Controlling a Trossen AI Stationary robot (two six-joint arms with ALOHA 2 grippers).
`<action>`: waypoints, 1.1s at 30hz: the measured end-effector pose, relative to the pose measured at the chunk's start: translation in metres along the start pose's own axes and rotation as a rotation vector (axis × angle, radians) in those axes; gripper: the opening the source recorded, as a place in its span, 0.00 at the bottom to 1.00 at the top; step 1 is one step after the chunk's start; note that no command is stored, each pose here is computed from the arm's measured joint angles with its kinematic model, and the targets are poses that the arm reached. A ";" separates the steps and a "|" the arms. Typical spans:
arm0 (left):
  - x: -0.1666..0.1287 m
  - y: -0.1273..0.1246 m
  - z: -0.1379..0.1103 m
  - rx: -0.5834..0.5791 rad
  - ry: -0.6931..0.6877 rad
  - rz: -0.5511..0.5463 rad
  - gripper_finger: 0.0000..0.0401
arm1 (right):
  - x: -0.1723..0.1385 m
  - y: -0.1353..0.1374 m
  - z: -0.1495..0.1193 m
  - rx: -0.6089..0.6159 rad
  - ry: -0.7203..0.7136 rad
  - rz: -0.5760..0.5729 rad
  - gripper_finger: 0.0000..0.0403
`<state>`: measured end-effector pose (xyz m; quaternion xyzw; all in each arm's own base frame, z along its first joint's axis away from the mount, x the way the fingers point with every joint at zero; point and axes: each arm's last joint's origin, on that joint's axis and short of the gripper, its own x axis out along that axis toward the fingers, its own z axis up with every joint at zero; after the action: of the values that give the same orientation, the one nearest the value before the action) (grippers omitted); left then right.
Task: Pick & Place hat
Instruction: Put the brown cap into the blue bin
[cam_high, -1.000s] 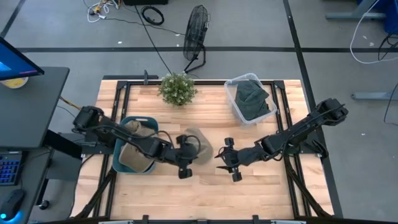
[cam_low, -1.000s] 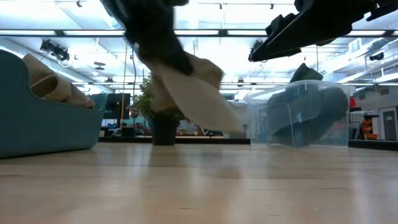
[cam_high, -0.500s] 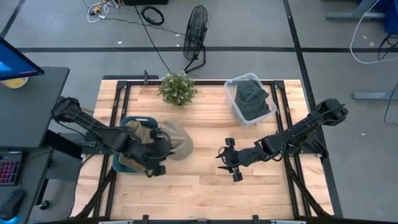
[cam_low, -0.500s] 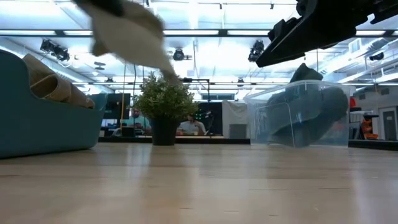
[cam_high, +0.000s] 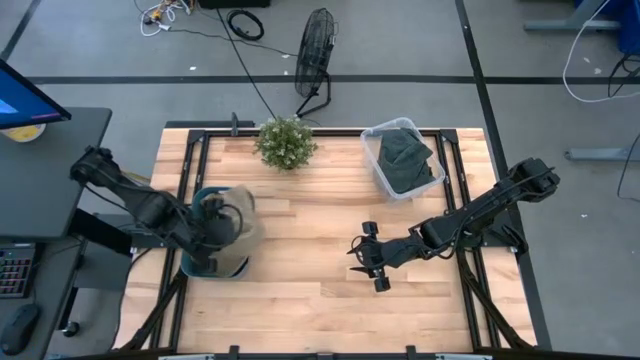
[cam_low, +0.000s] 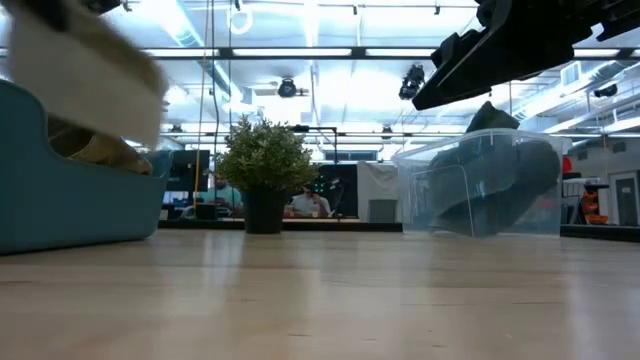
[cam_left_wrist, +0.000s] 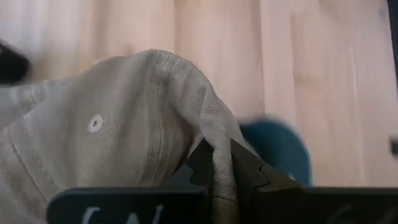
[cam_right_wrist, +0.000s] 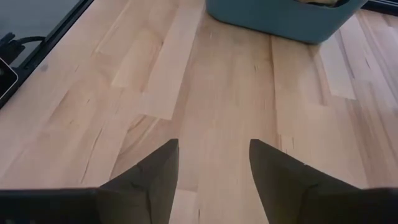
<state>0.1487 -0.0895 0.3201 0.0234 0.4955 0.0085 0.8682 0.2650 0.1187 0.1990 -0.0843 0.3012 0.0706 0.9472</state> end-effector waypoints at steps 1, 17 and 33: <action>-0.001 0.001 -0.003 -0.006 0.041 -0.016 0.06 | 0.000 0.000 0.000 0.000 0.000 0.000 0.50; -0.004 0.001 -0.021 0.088 0.291 -0.153 0.06 | 0.001 -0.003 0.000 -0.027 0.002 -0.007 0.50; 0.055 -0.004 -0.045 -0.234 0.347 -0.108 0.13 | 0.001 -0.002 0.000 -0.019 0.007 -0.007 0.50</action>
<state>0.1375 -0.0894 0.2498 -0.1062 0.6337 0.0234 0.7659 0.2657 0.1163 0.1985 -0.0946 0.3033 0.0699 0.9456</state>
